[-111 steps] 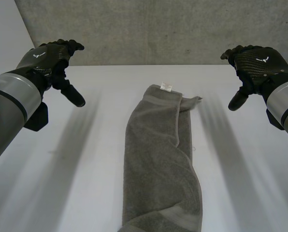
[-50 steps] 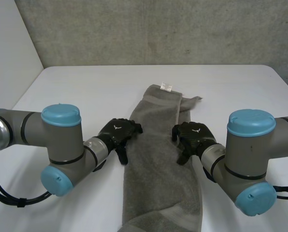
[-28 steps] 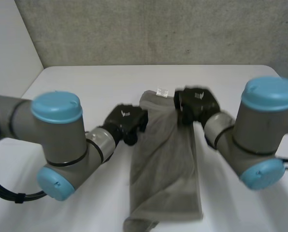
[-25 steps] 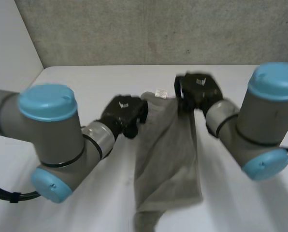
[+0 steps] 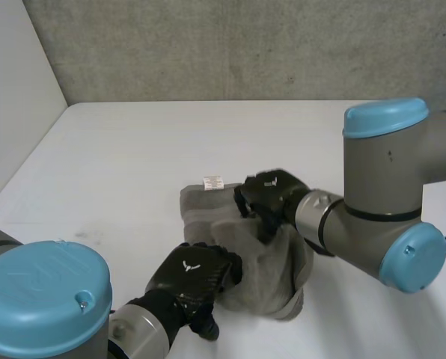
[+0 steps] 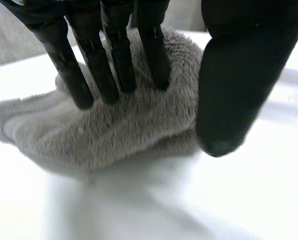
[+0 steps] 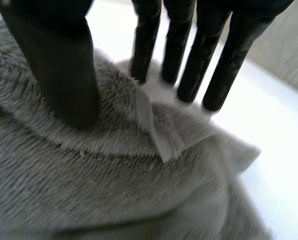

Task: Fold the towel.

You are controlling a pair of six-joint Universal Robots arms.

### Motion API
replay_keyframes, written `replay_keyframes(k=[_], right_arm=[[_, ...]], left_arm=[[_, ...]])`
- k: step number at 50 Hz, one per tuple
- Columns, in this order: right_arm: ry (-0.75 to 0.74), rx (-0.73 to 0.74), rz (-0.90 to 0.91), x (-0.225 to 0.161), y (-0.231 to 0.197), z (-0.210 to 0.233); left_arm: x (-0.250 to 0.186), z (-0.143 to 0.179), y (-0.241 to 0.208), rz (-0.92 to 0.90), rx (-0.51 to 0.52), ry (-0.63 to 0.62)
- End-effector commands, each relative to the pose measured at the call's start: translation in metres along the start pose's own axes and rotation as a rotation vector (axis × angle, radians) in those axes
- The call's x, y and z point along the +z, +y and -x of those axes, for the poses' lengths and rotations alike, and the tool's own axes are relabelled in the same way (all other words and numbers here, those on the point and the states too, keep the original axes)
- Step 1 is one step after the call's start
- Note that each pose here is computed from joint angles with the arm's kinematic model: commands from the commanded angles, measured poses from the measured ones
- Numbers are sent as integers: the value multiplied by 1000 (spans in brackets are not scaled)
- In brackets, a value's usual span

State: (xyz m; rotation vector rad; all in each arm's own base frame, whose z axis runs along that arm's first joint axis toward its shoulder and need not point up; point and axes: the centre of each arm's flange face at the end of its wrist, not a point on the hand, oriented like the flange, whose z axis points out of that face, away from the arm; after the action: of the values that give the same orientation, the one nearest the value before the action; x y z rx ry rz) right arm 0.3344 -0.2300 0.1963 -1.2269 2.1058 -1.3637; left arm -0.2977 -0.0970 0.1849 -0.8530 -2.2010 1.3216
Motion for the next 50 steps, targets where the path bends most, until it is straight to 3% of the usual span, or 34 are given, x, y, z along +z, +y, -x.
replay_keyframes(k=[1,14,19,21,37,50], right_arm=[[55,56,6,-17,1,-14],[256,240,-128,-36,12,-75],[269,260,-103,-36,23,-78],[270,265,-91,-36,27,-78],[187,301,-8,-13,60,-81],[192,289,-30,12,77,-85]], left_arm=[[10,19,-10,-22,-28,-60],[32,68,-93,-266,-67,-152],[64,81,-104,-267,-52,-102],[84,80,-107,-258,-1,-39],[162,79,-81,-183,154,184],[199,85,-51,-83,242,197]])
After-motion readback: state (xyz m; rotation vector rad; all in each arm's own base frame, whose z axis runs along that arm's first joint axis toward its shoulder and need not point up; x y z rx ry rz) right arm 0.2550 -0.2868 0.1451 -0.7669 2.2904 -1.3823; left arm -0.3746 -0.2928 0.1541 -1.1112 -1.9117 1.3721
